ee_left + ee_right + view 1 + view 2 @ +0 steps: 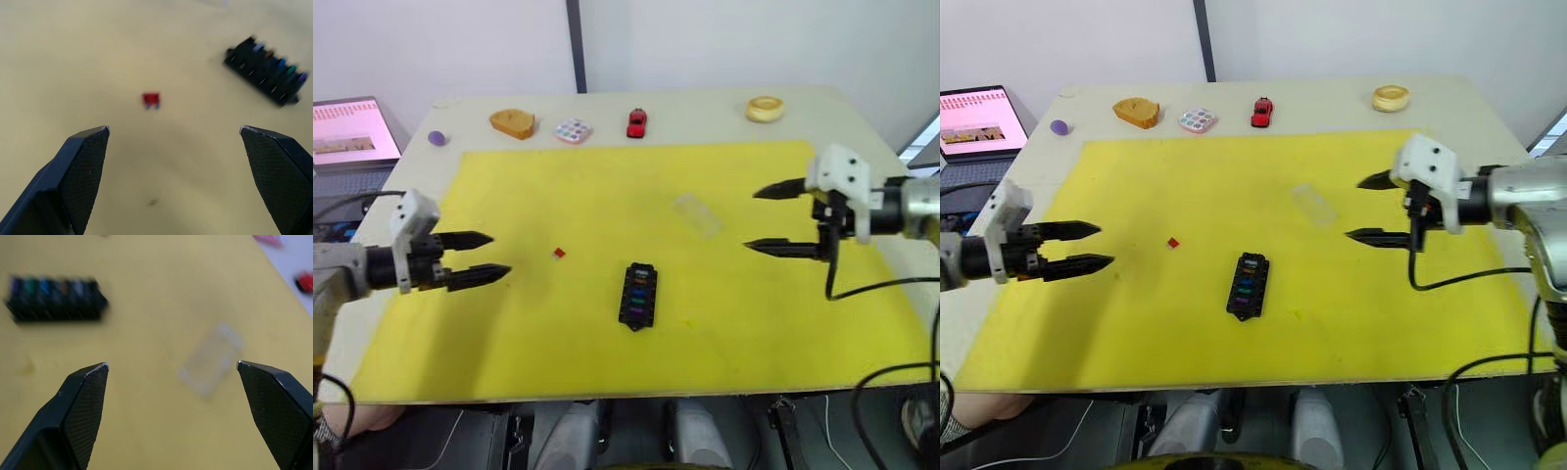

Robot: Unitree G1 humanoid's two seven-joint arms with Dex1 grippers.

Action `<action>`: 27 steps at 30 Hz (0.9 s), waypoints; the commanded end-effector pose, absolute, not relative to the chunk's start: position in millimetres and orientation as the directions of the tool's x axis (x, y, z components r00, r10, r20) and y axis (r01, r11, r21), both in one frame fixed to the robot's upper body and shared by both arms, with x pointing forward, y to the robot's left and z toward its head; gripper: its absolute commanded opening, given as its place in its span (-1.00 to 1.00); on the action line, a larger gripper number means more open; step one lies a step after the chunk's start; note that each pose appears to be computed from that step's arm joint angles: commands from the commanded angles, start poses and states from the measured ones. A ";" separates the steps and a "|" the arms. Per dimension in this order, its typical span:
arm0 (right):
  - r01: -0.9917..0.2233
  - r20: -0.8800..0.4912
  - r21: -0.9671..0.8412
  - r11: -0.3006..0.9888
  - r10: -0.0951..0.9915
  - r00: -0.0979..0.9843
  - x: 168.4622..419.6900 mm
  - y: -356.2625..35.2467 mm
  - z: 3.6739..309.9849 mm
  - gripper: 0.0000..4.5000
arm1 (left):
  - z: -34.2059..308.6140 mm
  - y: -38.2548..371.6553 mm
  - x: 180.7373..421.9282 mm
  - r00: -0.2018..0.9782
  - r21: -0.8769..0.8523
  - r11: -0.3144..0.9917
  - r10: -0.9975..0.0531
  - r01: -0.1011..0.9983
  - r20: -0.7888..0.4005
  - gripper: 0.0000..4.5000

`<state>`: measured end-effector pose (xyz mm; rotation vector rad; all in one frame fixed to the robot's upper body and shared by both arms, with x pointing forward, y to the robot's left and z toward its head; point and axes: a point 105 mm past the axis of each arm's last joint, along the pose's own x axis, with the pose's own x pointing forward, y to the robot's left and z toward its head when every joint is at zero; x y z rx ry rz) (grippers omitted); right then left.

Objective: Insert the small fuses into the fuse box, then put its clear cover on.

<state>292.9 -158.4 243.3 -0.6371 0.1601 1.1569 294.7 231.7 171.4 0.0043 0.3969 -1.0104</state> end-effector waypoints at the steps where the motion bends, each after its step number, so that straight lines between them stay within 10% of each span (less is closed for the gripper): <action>1: -0.901 -0.372 -0.390 0.192 0.862 0.345 283.2 -126.1 256.9 0.97 | 168.8 226.2 313.1 0.443 -0.344 0.522 -0.850 0.781 -0.284 1.00; 6: -0.907 -0.386 -0.394 0.146 0.869 0.308 280.5 -106.6 247.2 1.00 | 165.8 217.6 339.1 0.430 -0.543 0.479 -0.874 0.690 -0.224 -0.04; 27: -0.912 -0.374 -0.370 0.175 0.871 0.319 268.8 -99.3 249.0 1.00 | 104.9 188.9 349.6 0.331 -0.725 0.423 -0.902 0.543 -0.278 -0.04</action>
